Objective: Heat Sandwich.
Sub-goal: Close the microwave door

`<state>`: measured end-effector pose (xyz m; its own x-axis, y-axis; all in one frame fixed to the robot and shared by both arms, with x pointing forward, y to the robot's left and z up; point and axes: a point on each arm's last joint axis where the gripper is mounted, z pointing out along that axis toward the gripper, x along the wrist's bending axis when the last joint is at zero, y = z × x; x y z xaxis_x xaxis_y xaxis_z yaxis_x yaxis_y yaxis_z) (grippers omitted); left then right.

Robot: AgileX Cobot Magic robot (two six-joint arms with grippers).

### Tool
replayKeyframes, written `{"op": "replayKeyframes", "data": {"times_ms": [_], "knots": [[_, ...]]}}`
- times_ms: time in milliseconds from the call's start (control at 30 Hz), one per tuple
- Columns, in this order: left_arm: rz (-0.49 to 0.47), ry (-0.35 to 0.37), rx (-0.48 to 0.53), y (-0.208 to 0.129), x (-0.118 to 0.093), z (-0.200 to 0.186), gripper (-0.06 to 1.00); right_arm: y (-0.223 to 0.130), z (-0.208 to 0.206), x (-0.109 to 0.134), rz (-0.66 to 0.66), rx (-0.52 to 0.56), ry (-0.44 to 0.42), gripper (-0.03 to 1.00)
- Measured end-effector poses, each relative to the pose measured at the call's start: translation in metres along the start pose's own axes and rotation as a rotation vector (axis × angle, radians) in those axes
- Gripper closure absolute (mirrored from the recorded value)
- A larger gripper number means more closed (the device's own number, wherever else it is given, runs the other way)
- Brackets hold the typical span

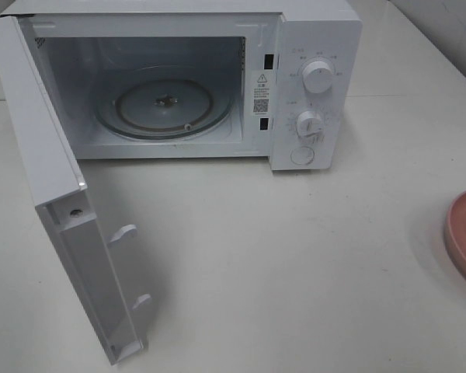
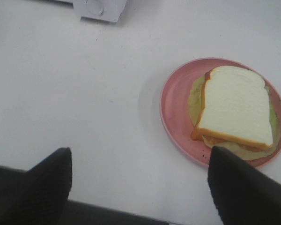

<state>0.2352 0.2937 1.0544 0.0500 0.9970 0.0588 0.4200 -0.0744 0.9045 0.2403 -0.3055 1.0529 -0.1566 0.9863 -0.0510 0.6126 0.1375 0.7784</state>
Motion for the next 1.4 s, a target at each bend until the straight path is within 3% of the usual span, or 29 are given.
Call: {"op": "replayKeyframes", "data": {"times_ms": [267,1400], "knots": [[0.0,0.0,0.0,0.0,0.0,0.0,-0.05,-0.0111,-0.0052,0.0046,0.083,-0.123,-0.068,0.2],[0.0,0.0,0.0,0.0,0.0,0.0,-0.05,-0.0109,-0.0052,0.0059,0.096,-0.124,-0.081,0.2]]}}
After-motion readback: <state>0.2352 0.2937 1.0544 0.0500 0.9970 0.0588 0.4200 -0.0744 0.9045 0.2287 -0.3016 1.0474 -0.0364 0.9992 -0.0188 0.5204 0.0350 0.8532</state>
